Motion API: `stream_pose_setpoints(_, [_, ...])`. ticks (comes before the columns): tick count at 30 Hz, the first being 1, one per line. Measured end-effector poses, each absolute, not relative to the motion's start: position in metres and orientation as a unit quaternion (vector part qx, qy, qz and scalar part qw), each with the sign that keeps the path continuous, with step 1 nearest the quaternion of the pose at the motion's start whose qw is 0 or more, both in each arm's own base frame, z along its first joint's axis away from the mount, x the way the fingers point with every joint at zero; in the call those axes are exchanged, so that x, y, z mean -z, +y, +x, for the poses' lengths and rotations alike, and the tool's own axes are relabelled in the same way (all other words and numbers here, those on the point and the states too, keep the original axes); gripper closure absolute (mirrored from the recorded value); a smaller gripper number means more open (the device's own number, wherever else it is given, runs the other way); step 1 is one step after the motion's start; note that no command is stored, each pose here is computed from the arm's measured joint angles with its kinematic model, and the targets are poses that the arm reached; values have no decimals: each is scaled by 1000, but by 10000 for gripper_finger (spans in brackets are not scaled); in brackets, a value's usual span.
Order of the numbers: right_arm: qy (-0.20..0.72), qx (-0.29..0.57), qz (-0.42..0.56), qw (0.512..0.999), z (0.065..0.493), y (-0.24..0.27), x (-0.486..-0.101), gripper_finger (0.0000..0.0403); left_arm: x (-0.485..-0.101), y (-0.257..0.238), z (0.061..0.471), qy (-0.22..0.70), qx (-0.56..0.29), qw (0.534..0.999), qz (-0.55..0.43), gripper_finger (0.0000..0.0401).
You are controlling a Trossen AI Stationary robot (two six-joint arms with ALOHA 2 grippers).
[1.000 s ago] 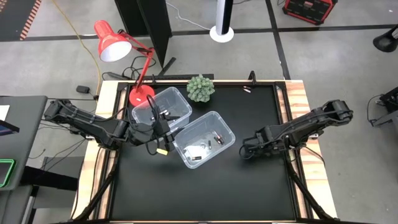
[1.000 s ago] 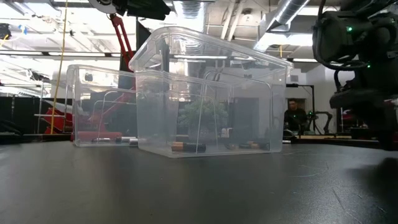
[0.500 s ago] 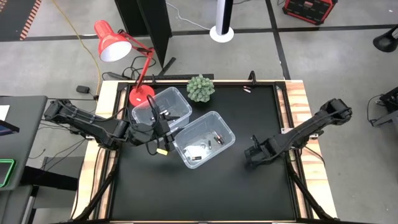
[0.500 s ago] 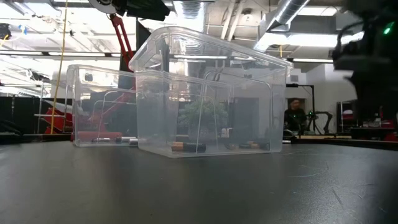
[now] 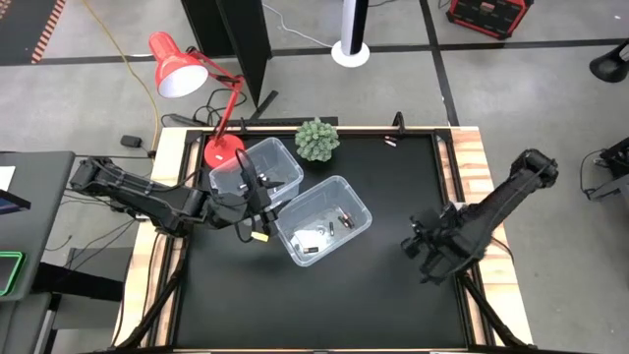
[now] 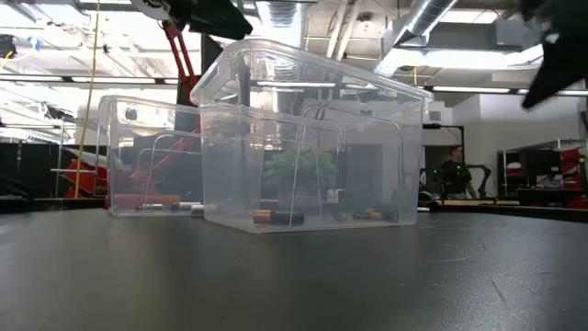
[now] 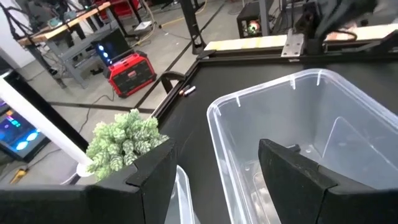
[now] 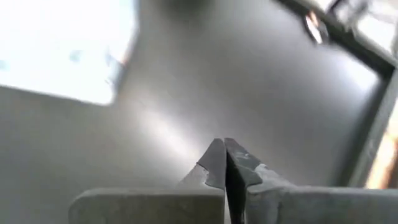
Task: Sort batteries
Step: Put the brown battery into the bottom transparent bin
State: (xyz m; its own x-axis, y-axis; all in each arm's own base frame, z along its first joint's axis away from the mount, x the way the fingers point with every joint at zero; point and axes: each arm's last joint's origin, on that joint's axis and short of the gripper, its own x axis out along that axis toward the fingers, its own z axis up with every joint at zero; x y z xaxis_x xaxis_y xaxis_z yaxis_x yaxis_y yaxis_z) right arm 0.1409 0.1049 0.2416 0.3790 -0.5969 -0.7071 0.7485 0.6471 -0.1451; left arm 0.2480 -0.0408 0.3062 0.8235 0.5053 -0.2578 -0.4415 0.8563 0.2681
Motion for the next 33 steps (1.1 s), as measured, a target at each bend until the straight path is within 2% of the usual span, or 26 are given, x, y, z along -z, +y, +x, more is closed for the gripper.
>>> stream_pose_setpoints(7, [263, 314, 82, 909, 89, 88, -277, 400, -299, -34, 257, 173, -265, 943, 99, 182])
stream_pose_setpoints(11, [257, 255, 112, 925, 64, 67, -271, 401, -300, -32, 257, 165, -270, 944, 90, 182])
stream_pose_setpoints(14, [274, 239, 137, 921, 53, 56, -253, 402, -301, -32, 258, 159, -270, 946, 87, 182])
stream_pose_setpoints(20, [380, 194, 189, 884, 46, 63, -230, 402, -302, -32, 258, 154, -272, 947, 77, 182])
stream_pose_setpoints(26, [464, 159, 156, 858, 50, 72, -235, 401, -303, -32, 258, 149, -272, 947, 78, 182])
stream_pose_setpoints(33, [545, 52, 82, 833, 72, 88, -240, 381, -305, -32, 259, 141, -273, 949, 73, 182])
